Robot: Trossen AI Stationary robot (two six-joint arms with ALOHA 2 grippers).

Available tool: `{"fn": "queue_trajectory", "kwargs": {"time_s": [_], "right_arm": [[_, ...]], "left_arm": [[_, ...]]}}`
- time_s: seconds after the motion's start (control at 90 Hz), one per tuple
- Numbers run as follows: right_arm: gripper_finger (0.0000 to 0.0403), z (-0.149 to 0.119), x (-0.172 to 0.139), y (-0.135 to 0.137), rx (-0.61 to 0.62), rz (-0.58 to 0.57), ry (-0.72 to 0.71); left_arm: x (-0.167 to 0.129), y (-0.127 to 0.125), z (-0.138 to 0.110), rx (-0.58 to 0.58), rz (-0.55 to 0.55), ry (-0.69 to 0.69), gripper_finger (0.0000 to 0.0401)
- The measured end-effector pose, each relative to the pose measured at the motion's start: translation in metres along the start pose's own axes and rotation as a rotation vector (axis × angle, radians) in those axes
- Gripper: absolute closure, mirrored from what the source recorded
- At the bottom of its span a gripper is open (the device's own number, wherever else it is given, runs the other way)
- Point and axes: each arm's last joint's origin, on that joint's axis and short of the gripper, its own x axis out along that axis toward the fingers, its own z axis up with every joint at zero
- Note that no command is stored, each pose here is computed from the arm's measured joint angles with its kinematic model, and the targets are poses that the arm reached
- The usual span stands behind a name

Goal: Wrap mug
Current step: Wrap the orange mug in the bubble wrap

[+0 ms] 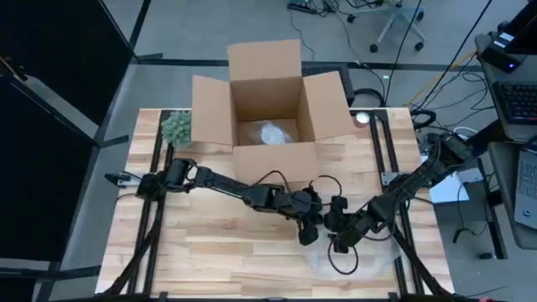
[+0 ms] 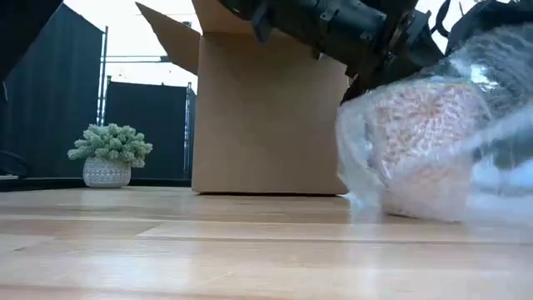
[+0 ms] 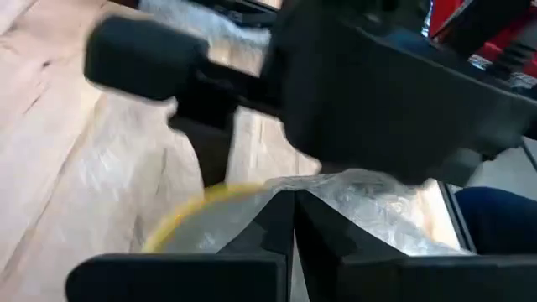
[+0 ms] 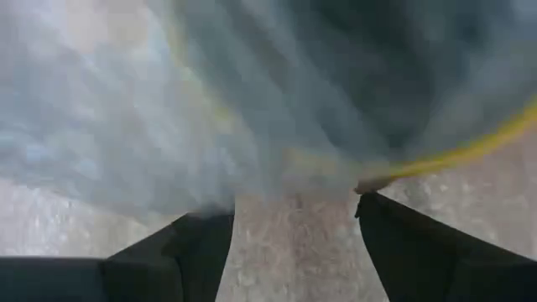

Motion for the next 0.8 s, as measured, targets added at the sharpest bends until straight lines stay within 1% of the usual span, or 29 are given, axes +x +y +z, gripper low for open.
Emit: {"fn": "queue_trajectory", "kwargs": {"time_s": [0.089,0.156,0.256,0.344,0.456,0.544,0.667,0.8], "right_arm": [[0.0167,-0.002,-0.001,-0.001,0.009,-0.012,0.022],[0.0167,-0.002,-0.005,-0.002,0.027,0.004,0.054],[0.0167,0.005,-0.021,-0.003,0.05,0.021,0.092],[0.0167,0.013,-0.041,-0.002,0.05,0.033,0.097],[0.0167,0.024,-0.064,0.003,0.05,0.073,0.056],[0.0167,0.03,-0.076,0.007,0.053,0.086,-0.005],[0.0167,0.032,-0.08,0.014,0.023,0.102,-0.085],[0.0167,0.033,-0.076,0.02,0.019,0.114,-0.107]], "left_arm": [[0.0,0.005,-0.002,-0.006,0.024,0.036,0.0401],[0.0,0.006,-0.004,-0.007,0.032,0.055,0.0401],[0.0,0.006,-0.006,0.002,0.032,0.062,0.0401],[-0.001,0.003,-0.006,0.022,0.027,0.063,0.0401],[-0.001,-0.001,-0.006,0.028,0.02,0.062,0.0401],[-0.001,-0.002,-0.006,0.033,0.02,0.064,0.0401],[0.0,-0.002,-0.006,0.034,0.019,0.062,0.0401],[0.0,-0.002,-0.006,0.033,0.019,0.061,0.0401]]}}
